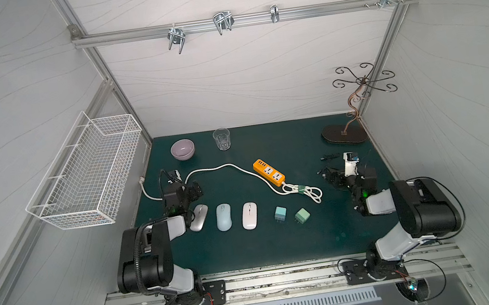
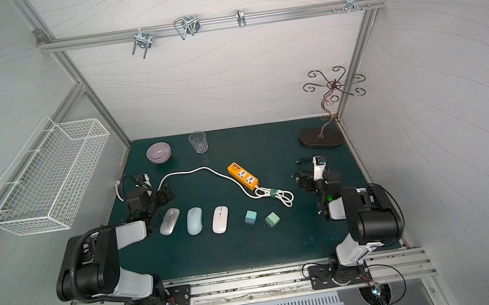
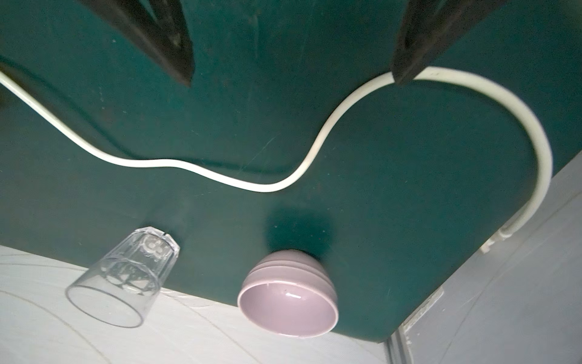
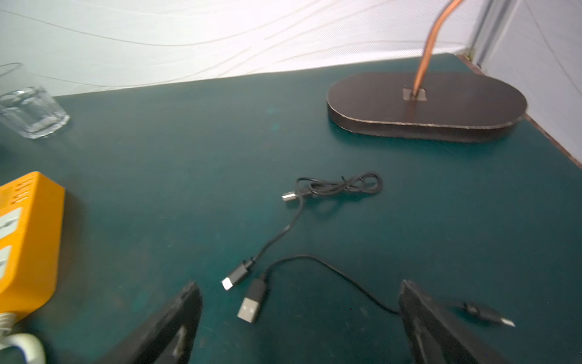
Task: Unplug the wireless mouse
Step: Reset both arms
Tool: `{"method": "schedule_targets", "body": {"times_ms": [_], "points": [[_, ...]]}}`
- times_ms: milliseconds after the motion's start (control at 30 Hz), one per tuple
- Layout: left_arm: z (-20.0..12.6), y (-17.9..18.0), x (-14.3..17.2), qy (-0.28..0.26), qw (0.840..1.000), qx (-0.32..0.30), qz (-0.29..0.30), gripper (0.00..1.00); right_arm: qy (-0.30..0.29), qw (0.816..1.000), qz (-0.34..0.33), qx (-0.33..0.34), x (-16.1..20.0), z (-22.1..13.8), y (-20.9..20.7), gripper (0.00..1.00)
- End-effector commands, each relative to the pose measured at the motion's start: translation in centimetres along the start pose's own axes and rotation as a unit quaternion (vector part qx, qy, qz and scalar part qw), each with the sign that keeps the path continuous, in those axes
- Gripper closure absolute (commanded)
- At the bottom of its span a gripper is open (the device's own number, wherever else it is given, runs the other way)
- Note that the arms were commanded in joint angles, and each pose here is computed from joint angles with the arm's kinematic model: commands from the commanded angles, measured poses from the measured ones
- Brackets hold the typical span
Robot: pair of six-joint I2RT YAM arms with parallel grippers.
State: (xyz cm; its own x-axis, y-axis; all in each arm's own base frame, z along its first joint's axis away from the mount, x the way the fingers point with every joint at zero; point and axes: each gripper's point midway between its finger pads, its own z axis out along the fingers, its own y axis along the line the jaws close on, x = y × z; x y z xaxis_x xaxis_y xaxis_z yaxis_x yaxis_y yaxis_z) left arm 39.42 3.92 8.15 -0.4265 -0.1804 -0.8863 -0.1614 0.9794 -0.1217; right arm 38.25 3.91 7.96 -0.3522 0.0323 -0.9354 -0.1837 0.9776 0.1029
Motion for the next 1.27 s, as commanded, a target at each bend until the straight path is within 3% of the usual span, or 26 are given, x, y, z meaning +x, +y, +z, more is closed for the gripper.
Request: {"method": "schedule_targets", "body": {"times_ms": [0, 100, 1233], "points": [[0.2, -1.8, -0.8, -0.043, 0.998, 0.034, 0.033, 0.00, -0.006, 0.999, -0.023, -0.024, -1.2, 0.6, 1.2, 0.01], [0.2, -1.4, -0.8, -0.043, 0.998, 0.024, 0.030, 0.00, 0.037, 0.998, -0.024, -0.036, -0.9, 1.9, 1.5, 0.01], [0.1, -1.6, -0.8, -0.037, 0.999, 0.016, 0.037, 0.00, 0.034, 0.999, -0.028, -0.032, -0.9, 1.9, 1.5, 0.01]]}}
